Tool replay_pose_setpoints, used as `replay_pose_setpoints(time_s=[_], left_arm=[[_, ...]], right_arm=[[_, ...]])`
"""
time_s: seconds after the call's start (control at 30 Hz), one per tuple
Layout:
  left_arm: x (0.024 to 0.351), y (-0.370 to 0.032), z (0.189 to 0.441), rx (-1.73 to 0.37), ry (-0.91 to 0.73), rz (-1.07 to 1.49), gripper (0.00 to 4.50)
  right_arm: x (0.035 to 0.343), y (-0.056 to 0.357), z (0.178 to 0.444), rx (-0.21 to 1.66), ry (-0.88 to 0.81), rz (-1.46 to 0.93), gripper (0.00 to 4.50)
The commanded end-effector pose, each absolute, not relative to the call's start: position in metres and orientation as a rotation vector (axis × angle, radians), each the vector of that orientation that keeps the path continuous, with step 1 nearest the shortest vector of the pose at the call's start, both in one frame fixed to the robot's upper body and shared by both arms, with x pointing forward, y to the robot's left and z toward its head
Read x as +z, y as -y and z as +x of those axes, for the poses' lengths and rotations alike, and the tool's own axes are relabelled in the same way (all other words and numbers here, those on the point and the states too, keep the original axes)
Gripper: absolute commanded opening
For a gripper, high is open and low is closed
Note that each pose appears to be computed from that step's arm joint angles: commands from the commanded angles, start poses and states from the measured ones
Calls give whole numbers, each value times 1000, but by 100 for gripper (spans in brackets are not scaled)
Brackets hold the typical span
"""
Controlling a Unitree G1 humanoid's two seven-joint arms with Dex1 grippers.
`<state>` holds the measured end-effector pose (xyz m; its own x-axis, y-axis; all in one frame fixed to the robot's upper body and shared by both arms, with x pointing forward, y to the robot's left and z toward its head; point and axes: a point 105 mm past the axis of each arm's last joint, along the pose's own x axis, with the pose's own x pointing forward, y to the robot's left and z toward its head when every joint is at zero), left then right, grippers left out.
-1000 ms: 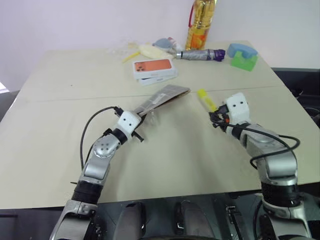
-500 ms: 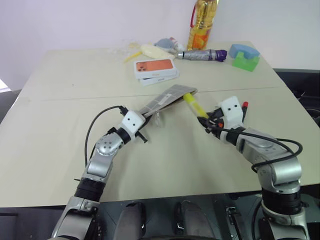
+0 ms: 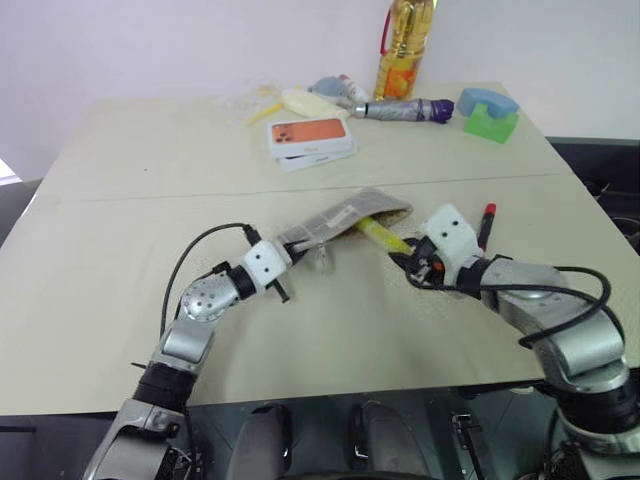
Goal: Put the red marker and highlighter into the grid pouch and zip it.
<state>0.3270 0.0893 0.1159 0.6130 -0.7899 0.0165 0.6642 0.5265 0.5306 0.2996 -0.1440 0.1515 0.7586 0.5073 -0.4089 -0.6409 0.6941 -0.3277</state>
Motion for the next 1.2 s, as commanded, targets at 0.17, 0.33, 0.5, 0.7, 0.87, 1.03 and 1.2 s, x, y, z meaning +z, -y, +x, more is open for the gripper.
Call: replay_pose_setpoints(time_s=[0.17, 0.33, 0.5, 0.7, 0.87, 1.03, 1.2], left_arm=[[118, -89, 301, -1114, 317, 625, 0], [117, -87, 296, -1164, 323, 643, 0], [118, -87, 297, -1153, 327, 630, 0], [112, -93, 305, -1103, 280, 612, 0], [109, -95, 313, -1034, 256, 567, 0], [112, -86, 320, -971, 254, 487, 0], [114, -77, 324, -929, 250, 433, 0]], right_arm=[[161, 132, 266, 894, -294, -717, 86], [158, 129, 260, 950, -311, -752, 86], [158, 132, 262, 929, -317, -750, 271], [187, 142, 261, 861, -188, -617, 446], [205, 188, 279, 635, -140, -447, 446], [177, 261, 316, 222, -258, -227, 446], [144, 288, 336, -31, -326, -130, 446]])
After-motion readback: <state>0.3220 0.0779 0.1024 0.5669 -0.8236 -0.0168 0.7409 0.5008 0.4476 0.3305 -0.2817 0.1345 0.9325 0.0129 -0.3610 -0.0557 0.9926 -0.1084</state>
